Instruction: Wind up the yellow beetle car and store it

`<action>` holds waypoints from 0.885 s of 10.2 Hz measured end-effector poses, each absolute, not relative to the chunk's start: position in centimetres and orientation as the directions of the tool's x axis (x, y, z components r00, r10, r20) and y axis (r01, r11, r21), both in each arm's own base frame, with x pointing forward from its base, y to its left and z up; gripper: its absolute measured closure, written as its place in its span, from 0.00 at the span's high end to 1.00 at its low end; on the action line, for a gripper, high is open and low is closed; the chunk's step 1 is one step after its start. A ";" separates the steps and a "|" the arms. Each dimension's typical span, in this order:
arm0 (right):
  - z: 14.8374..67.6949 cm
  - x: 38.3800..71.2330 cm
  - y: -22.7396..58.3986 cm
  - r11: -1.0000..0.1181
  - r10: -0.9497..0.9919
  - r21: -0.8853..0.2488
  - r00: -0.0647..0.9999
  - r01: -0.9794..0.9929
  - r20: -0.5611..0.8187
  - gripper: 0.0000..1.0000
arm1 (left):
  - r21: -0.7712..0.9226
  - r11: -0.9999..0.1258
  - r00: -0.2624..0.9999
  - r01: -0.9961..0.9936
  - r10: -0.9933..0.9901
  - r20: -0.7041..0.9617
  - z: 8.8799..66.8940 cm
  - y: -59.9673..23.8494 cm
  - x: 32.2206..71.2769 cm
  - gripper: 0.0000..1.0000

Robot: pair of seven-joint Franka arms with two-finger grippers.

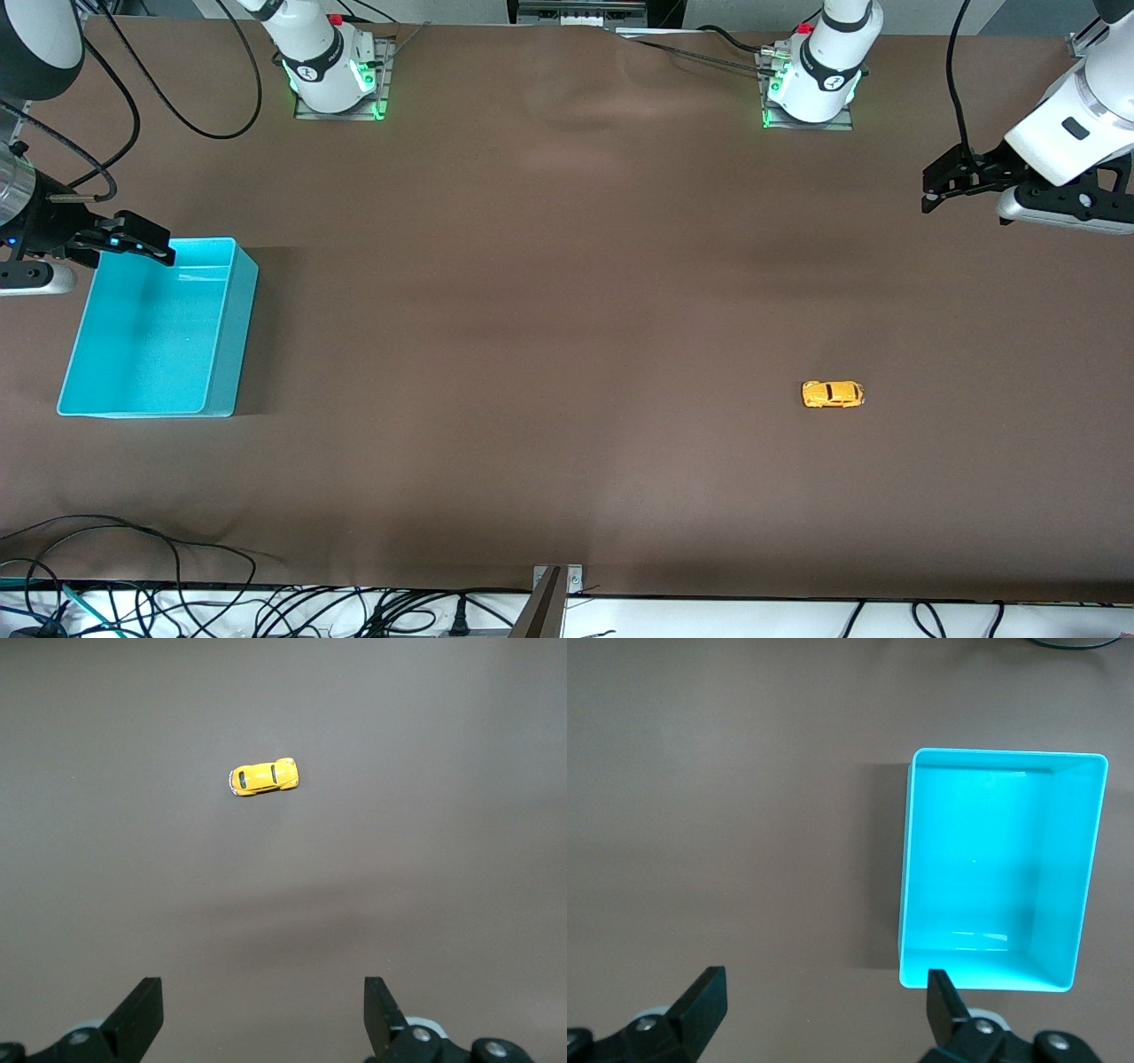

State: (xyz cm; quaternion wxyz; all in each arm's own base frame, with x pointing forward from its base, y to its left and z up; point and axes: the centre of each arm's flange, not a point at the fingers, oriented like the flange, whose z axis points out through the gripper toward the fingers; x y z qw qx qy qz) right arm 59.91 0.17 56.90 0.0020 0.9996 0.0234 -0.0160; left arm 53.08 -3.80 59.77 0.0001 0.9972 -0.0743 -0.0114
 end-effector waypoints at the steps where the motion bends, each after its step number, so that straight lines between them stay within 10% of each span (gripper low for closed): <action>1: 57.0 59.9 0.2 -0.999 0.047 0.003 0.998 0.047 -0.031 1.00 | 0.002 -0.989 0.989 -0.148 -0.148 -0.023 59.8 -3.8 53.1 1.00; 9: 57.4 59.9 0.5 -0.999 0.052 0.003 0.998 0.052 -0.024 1.00 | 0.002 -0.989 0.989 -0.148 -0.148 -0.025 59.7 -3.8 53.1 1.00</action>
